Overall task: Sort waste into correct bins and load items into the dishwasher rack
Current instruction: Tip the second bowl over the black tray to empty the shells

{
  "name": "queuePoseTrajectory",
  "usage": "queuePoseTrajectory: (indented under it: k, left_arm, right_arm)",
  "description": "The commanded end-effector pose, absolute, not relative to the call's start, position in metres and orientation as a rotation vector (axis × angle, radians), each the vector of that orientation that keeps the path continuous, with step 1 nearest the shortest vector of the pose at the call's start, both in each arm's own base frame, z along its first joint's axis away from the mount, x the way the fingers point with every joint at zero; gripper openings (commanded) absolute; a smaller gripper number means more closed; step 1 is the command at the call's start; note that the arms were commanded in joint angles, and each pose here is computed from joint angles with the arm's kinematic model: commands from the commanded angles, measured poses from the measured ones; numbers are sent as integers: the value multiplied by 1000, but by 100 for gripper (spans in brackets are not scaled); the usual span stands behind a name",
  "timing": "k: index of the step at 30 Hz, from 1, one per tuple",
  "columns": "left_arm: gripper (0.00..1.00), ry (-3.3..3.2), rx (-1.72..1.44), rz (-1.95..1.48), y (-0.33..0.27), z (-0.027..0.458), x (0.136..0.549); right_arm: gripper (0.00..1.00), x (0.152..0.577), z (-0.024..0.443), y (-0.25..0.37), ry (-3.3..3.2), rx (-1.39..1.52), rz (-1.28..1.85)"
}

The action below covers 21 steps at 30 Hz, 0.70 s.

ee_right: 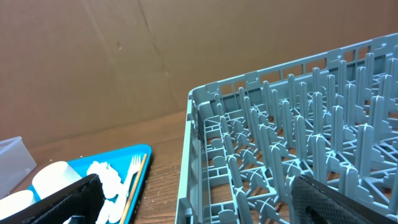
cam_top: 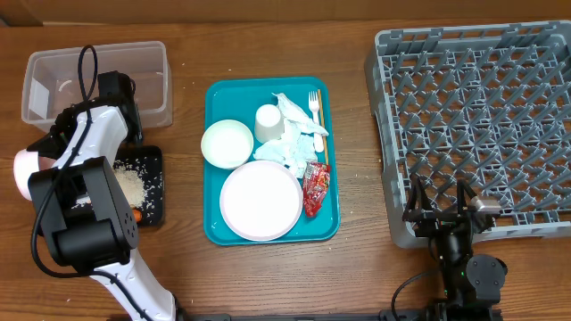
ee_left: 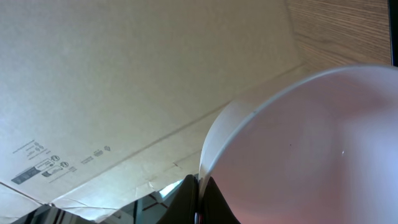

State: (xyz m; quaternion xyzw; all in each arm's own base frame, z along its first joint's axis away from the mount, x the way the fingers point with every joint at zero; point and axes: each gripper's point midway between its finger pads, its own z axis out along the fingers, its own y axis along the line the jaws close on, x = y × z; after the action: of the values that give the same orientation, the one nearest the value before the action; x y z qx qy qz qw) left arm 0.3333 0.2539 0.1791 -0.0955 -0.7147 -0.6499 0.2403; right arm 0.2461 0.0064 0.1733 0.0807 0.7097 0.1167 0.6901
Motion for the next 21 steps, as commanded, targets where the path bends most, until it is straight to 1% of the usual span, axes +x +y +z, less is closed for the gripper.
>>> queuePoseTrajectory:
  k: [1, 4, 12, 18, 20, 21]
  left_arm:
    - [4, -1952, -281, -1770, 253, 177, 337]
    - [4, -2024, -163, -1841, 256, 176, 342]
    - [4, -2172, -51, -1850, 258, 163, 344]
    - [4, -2364, 23, -1716, 264, 160, 329]
    - [4, -2472, 77, -1625, 266, 159, 320]
    - [4, -2577, 116, -1517, 267, 155, 312]
  right_arm:
    - [100, 246, 171, 4, 1583, 191, 252]
    - [100, 246, 171, 4, 1583, 191, 252]
    - [100, 246, 171, 4, 1583, 191, 252]
    - [100, 246, 171, 4, 1583, 191, 252]
    - [100, 246, 171, 4, 1583, 191, 252]
    - [100, 246, 171, 4, 1583, 191, 252]
